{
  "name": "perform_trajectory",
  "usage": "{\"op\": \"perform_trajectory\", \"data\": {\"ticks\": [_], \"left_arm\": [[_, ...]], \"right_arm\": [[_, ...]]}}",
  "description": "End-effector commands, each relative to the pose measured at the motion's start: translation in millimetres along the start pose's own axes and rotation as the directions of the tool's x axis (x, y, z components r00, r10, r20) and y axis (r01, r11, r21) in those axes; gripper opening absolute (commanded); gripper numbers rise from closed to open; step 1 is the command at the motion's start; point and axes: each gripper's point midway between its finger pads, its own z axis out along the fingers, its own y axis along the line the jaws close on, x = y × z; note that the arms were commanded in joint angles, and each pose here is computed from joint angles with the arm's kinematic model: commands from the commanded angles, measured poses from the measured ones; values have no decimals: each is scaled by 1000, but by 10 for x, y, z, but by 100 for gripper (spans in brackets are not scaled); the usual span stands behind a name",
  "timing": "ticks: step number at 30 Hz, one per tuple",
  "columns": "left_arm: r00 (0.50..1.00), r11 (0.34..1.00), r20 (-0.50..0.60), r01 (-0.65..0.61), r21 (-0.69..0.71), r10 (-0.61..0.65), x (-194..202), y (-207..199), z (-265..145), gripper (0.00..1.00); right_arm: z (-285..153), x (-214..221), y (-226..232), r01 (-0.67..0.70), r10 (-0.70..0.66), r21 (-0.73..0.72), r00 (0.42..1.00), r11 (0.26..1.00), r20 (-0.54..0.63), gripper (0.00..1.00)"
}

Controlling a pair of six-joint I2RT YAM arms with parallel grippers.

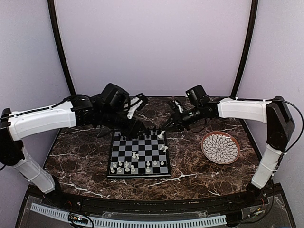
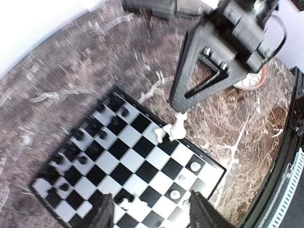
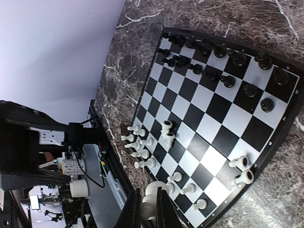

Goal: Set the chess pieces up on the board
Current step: Pass from the left arm to the right, then place the queen at e1.

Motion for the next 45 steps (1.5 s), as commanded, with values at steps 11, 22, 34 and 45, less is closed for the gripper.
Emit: {"op": "perform_trajectory", "data": {"ticks": [11, 22, 34, 45], "left_arm": [[950, 936, 152, 298, -190, -272, 138, 803, -506, 61], [957, 940, 134, 280, -196, -257, 185, 840, -543, 61], [955, 937, 124, 289, -198, -268, 228, 845, -550, 61], [954, 936, 108, 295, -193, -279, 241, 843, -497, 61]], "right_arm": [[592, 348, 307, 428, -385, 243, 900, 871, -207, 0], [1149, 817, 411, 680, -568, 251, 721, 688, -397, 0], [1322, 1015, 306, 750, -613, 244, 649, 615, -450, 0], [1381, 1158, 181, 740, -598, 214, 651, 638, -467, 0]]}}
